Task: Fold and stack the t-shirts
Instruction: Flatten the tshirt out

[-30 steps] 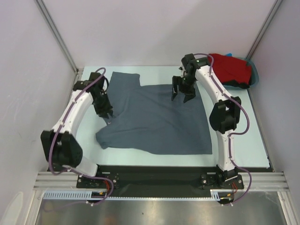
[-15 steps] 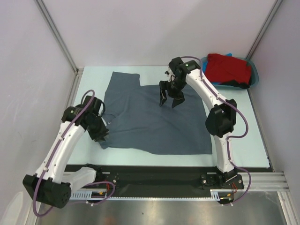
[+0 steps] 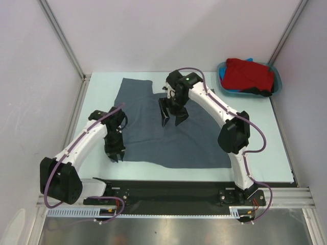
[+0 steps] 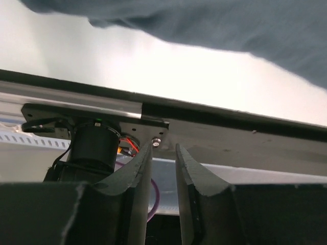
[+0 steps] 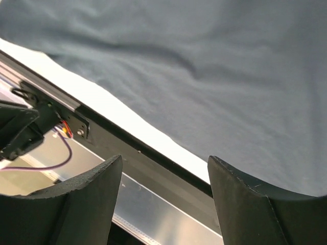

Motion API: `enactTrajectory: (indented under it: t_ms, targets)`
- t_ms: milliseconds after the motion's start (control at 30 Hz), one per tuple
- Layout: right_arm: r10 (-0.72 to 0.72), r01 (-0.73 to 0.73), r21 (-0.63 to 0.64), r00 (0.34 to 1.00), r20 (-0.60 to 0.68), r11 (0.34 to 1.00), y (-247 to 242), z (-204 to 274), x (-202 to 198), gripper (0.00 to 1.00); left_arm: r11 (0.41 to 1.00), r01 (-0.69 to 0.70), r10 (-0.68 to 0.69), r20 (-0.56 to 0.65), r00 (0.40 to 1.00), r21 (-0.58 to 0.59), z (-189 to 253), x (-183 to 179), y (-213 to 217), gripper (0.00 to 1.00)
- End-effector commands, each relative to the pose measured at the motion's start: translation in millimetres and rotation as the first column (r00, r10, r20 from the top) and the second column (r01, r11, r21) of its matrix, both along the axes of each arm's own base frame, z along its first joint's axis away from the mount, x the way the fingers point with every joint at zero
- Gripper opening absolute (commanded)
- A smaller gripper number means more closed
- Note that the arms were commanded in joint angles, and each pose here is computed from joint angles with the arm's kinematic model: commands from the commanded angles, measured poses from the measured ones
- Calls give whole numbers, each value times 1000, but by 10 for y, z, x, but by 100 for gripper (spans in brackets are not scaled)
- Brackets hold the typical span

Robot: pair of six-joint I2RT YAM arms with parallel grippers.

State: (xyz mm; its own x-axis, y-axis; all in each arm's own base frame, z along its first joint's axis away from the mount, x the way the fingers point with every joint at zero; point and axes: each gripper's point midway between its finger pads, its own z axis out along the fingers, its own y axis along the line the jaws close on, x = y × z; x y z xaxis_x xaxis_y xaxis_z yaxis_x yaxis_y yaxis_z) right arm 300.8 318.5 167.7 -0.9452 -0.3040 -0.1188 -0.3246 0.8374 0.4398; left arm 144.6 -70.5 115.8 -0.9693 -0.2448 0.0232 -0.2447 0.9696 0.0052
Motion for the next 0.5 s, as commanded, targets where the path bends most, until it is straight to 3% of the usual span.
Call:
enactTrajectory:
  t_ms: [0,267,467]
  targets:
    - [-5,4,-93,1000,-11,996,-204,124,-191,73,995,86,-92,-153,984,-41,-55,-415,-22,31]
    - [-7,7,-102,1000,-1,995,-158,86,-219,73,993,105,-114,-186,976,-57,-340,-498,-43,29]
    - [3,-3,-118,1000,3,993,-185,59,-241,73,992,119,-124,-164,979,-43,-605,-272,-94,28]
